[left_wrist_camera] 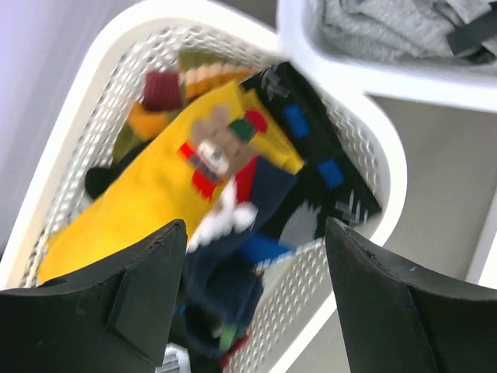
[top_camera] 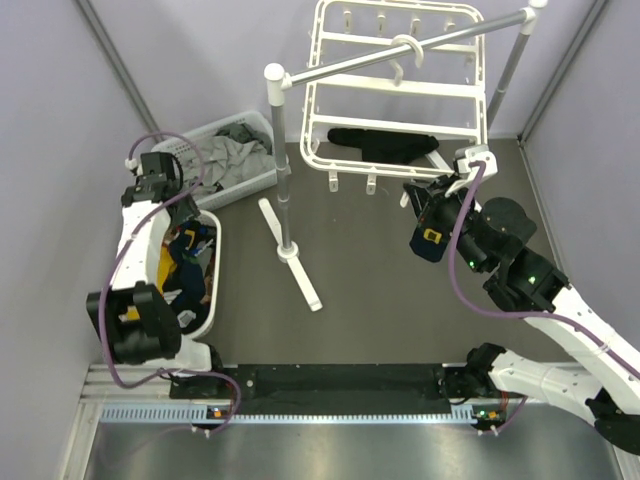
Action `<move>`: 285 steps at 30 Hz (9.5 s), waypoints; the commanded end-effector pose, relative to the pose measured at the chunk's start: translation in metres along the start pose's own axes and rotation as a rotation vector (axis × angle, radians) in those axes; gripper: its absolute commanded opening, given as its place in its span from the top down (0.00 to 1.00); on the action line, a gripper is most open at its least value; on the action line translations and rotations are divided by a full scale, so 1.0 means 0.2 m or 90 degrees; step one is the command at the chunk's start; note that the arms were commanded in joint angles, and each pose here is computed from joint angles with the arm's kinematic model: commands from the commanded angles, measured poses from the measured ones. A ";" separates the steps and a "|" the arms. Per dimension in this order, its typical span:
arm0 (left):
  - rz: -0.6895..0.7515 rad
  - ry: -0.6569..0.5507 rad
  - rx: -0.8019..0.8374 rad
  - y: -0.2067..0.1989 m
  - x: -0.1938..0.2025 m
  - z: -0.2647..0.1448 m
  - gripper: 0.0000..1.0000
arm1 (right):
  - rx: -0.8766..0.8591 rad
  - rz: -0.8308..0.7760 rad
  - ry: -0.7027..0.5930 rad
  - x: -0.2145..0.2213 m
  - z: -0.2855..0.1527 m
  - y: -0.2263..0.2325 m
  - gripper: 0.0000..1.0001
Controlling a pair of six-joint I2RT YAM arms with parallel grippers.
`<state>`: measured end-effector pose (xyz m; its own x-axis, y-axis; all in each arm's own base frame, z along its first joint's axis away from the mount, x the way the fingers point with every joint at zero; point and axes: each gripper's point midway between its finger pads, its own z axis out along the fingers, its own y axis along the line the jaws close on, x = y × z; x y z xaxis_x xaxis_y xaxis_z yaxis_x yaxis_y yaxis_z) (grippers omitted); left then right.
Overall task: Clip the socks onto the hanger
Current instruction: Pick up the sock from the bin, then clamp the sock onto the hanger, then open the clamp at the hanger.
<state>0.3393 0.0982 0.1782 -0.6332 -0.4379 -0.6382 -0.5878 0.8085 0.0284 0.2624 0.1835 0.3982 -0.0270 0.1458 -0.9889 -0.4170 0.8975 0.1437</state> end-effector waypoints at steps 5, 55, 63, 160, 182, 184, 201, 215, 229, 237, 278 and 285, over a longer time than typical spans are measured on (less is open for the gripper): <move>0.079 0.082 -0.011 -0.06 -0.01 0.19 0.25 | -0.004 -0.005 -0.027 -0.09 -0.01 0.00 1.00; 0.198 -0.313 0.894 -0.65 0.09 -1.67 1.00 | -0.029 0.011 -0.030 -0.17 -0.01 0.04 1.00; 0.244 -0.322 1.051 -0.88 0.26 -1.86 1.00 | -0.067 0.019 -0.040 -0.22 -0.04 0.09 1.00; 0.392 -0.512 1.091 -1.59 0.47 -1.97 0.41 | 0.021 -0.100 -0.027 -0.16 -0.11 -0.10 0.32; 0.296 -0.661 0.994 -1.62 0.57 -2.02 0.23 | 0.043 -0.112 -0.031 -0.15 -0.12 -0.13 0.29; 0.297 -0.656 0.985 -1.63 0.59 -2.00 0.23 | 0.045 -0.113 -0.029 -0.14 -0.12 -0.14 0.29; 0.215 -0.777 0.829 -1.55 0.36 -1.94 0.20 | 0.061 -0.123 -0.027 -0.12 -0.14 -0.17 0.29; 0.221 -0.786 0.831 -1.63 0.37 -1.95 0.42 | 0.073 -0.129 -0.026 -0.12 -0.17 -0.20 0.28; 0.235 -0.810 0.814 -1.64 0.43 -2.00 0.34 | 0.074 -0.108 -0.033 -0.11 -0.22 -0.22 0.28; 0.228 -0.851 0.724 -1.64 0.45 -2.01 0.31 | 0.075 -0.101 -0.032 -0.09 -0.24 -0.23 0.28; 0.168 -0.841 0.681 -1.59 0.40 -1.98 0.79 | 0.064 -0.097 -0.048 -0.12 -0.28 -0.22 0.28; 0.196 -0.802 0.750 -1.57 0.42 -2.06 0.87 | -0.068 -0.129 -0.025 -0.18 -0.33 -0.06 0.28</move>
<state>0.2766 -0.3624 0.4048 0.4464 -0.0492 -0.8935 0.4072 0.9003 0.1539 0.2254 0.1288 0.4000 0.0666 -0.0246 -0.9975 -0.3905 0.9193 -0.0488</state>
